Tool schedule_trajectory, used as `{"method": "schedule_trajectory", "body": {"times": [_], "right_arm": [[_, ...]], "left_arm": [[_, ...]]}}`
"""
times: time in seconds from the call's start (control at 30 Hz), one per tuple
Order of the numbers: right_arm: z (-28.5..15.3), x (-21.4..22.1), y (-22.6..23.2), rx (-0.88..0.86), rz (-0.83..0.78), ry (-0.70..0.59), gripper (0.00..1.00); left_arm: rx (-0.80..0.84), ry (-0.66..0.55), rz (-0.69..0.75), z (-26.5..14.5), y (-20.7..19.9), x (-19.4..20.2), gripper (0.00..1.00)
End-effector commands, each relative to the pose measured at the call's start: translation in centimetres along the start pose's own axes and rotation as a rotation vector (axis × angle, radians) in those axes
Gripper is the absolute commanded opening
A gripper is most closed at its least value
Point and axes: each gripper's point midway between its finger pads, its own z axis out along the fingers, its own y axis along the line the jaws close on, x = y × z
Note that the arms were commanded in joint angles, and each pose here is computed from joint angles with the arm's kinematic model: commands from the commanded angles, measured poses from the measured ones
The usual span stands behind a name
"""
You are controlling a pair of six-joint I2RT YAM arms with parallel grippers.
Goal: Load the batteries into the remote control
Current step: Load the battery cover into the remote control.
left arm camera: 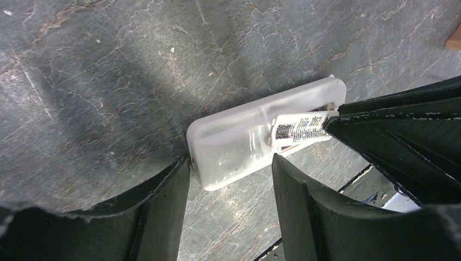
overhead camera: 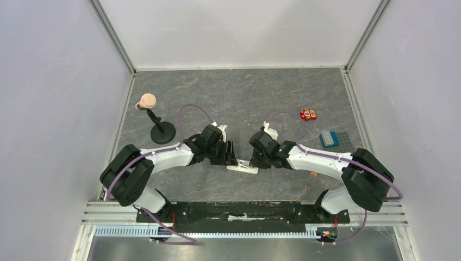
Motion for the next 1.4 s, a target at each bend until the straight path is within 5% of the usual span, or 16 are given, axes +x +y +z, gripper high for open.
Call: {"method": "schedule_trajectory", "body": {"times": [0.0, 0.77, 1.37], "right_arm": [[-0.6, -0.5, 0.6, -0.033, 0.024, -0.024, 0.22], [-0.4, 0.3, 0.3, -0.050, 0.059, 0.001, 0.22], [-1.6, -0.1, 0.9, -0.127, 0.182, -0.035, 0.35]], "left_arm": [[-0.008, 0.020, -0.022, 0.3, 0.2, 0.5, 0.63], [-0.013, 0.017, -0.024, 0.2, 0.2, 0.5, 0.63], [0.044, -0.116, 0.039, -1.7, -1.5, -2.2, 0.68]]}}
